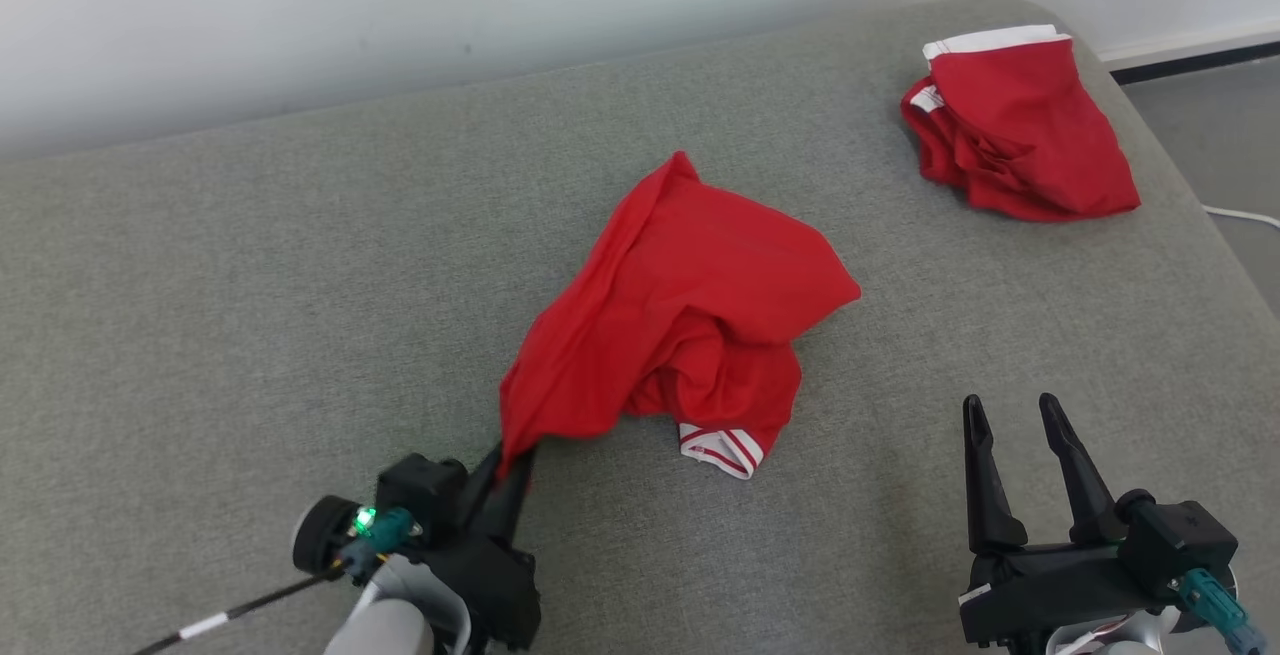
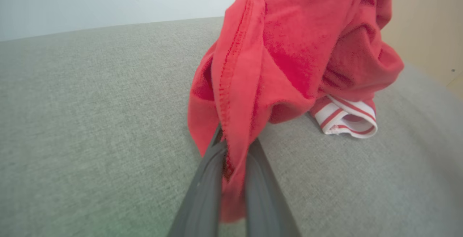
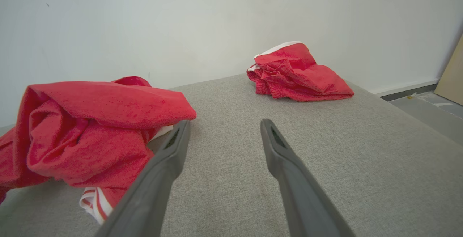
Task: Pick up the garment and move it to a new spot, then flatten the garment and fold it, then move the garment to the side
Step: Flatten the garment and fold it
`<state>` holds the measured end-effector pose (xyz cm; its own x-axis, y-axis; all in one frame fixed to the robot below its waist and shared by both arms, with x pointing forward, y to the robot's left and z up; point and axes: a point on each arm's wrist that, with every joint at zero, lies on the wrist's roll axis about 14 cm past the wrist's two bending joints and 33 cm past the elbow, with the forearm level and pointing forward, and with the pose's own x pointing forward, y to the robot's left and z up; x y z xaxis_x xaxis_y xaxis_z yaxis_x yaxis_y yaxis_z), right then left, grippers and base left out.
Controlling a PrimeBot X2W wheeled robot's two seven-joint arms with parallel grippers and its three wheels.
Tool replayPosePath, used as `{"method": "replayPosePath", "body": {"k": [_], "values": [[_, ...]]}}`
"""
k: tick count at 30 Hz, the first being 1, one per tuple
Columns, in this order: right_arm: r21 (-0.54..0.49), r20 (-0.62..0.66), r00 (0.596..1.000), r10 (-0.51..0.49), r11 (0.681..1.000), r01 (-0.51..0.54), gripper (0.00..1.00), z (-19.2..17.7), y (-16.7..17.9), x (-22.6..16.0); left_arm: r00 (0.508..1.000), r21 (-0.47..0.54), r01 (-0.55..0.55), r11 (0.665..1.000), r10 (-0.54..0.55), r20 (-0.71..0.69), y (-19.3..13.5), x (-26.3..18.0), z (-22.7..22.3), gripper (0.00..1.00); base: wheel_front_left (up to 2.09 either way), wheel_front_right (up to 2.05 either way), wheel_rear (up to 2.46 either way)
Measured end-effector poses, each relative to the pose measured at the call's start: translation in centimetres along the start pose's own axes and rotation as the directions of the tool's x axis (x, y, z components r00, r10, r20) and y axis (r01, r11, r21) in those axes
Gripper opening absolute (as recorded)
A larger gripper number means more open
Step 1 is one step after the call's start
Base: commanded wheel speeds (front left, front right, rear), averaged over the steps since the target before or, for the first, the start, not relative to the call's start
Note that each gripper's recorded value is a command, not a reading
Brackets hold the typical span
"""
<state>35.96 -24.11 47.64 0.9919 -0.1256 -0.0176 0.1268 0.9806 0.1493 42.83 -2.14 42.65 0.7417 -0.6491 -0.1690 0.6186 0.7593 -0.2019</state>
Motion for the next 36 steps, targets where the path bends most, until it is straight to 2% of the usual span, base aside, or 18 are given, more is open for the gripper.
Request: {"method": "replayPosePath", "body": {"k": [3,6,7,13,19,24,29,33,36], "values": [[0.002,0.004,1.0,0.01,1.0,-0.01,1.0,0.0,0.3,0.2,0.998,-0.016,-0.045,0.999,0.045,0.049,1.6,0.1,1.7,0.0,0.0,0.0,0.0],[0.006,0.006,1.0,0.029,1.0,-0.029,1.0,0.0,1.0,0.6,0.988,0.016,-0.095,0.995,0.092,0.125,4.0,-0.1,4.8,0.0,0.0,0.0,0.0],[0.011,0.006,0.999,0.049,0.999,-0.049,1.0,-0.1,1.7,0.8,0.973,0.059,-0.141,0.988,0.127,0.192,6.1,-0.6,7.7,0.0,0.0,0.0,0.0],[0.026,0.019,0.995,0.101,0.994,-0.102,1.0,0.2,3.6,1.3,0.91,0.244,-0.265,0.933,0.158,0.382,10.7,-3.1,18.5,0.0,0.0,0.0,0.0],[0.045,0.035,0.991,0.126,0.991,-0.127,1.0,0.6,4.6,0.8,0.844,0.403,-0.36,0.841,0.109,0.526,10.6,-6.5,29.5,0.0,0.0,0.0,0.0],[0.058,0.042,0.991,0.125,0.99,-0.128,1.0,0.8,4.7,0.3,0.801,0.475,-0.401,0.783,0.049,0.596,8.7,-8.6,35.6,0.0,0.0,0.0,0.0],[0.063,0.042,0.992,0.116,0.991,-0.119,1.0,0.8,4.5,0.1,0.799,0.503,-0.376,0.778,-0.002,0.601,6.6,-8.4,36.8,0.0,0.0,0.0,0.0],[0.069,0.038,0.993,0.11,0.991,-0.112,1.0,0.7,4.3,0.0,0.834,0.5,-0.276,0.821,-0.053,0.549,4.2,-6.0,34.2,0.0,0.0,0.0,0.0],[0.07,0.036,0.994,0.106,0.992,-0.108,1.0,0.6,4.2,0.1,0.875,0.454,-0.174,0.874,-0.075,0.479,2.5,-3.7,29.8,0.0,0.0,0.0,0.0]]}}
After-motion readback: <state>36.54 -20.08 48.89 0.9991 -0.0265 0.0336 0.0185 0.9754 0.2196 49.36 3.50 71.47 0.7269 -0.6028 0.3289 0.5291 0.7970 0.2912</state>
